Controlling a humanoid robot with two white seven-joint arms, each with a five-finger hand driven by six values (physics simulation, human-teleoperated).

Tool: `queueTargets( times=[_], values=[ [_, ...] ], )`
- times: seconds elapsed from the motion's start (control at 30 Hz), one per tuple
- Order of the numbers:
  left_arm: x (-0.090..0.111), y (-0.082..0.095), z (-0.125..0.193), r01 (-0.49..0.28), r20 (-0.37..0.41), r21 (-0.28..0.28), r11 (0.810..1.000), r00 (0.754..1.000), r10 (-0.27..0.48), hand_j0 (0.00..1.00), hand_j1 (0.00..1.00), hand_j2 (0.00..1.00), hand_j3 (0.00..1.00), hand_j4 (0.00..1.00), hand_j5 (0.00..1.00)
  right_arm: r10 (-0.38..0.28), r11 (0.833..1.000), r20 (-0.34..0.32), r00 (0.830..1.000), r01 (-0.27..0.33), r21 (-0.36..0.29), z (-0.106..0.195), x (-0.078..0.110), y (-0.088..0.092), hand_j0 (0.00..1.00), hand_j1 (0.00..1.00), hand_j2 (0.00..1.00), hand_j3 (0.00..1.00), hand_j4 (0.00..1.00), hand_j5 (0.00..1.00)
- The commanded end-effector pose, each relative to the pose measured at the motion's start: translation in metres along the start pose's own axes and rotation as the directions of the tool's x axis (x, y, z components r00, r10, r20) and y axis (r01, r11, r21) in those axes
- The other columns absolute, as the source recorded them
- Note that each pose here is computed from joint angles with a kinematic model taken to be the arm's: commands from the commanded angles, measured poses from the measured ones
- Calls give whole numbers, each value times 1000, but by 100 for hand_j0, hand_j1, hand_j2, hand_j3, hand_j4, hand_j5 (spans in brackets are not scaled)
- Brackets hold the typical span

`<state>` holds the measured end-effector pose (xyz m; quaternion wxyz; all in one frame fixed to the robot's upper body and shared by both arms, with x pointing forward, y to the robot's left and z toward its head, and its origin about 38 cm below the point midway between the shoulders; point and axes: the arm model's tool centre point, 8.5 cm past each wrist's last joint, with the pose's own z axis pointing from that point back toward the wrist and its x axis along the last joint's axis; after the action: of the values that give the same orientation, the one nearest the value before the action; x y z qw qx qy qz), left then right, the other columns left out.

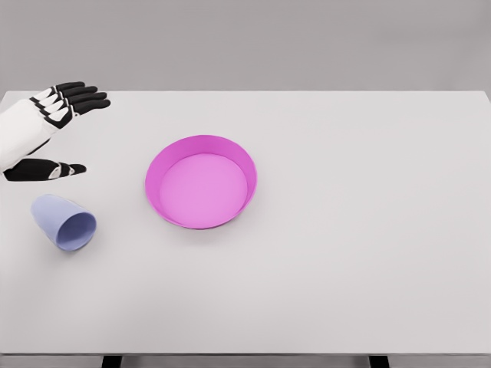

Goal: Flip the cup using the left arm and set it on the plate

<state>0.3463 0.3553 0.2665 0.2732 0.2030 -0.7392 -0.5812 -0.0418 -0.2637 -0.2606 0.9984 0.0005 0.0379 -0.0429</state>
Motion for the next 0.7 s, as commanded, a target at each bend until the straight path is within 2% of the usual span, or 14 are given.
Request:
queueTargets(
  times=[0.0, 0.27, 0.4, 0.6, 0.67],
  values=[
    [0, 2, 1, 6, 0, -6, 1000, 1000, -6, 100, 100, 100, 100, 100, 100, 1, 1000, 2, 1000, -1, 1, 0, 0, 0, 100, 100, 100, 100, 100, 100],
    [2, 3, 1, 14, 7, -19, 1000, 1000, -14, 100, 100, 100, 100, 100, 100, -3, 1000, -1, 1000, 3, -2, 0, 0, 0, 100, 100, 100, 100, 100, 100],
    [-1, 11, 7, 47, 0, -66, 997, 999, -47, 100, 100, 100, 100, 100, 100, -3, 1000, -1, 1000, 3, -2, 0, 0, 0, 100, 100, 100, 100, 100, 100],
    [-1, 0, 14, 97, 1, -150, 984, 995, -98, 100, 100, 100, 100, 100, 100, -3, 1000, -1, 1000, 3, -2, 0, 0, 0, 100, 100, 100, 100, 100, 100],
    [-2, 1, 13, 110, 2, -152, 982, 994, -111, 100, 100, 100, 100, 100, 100, -3, 1000, -1, 1000, 3, -2, 0, 0, 0, 100, 100, 100, 100, 100, 100]
  ],
)
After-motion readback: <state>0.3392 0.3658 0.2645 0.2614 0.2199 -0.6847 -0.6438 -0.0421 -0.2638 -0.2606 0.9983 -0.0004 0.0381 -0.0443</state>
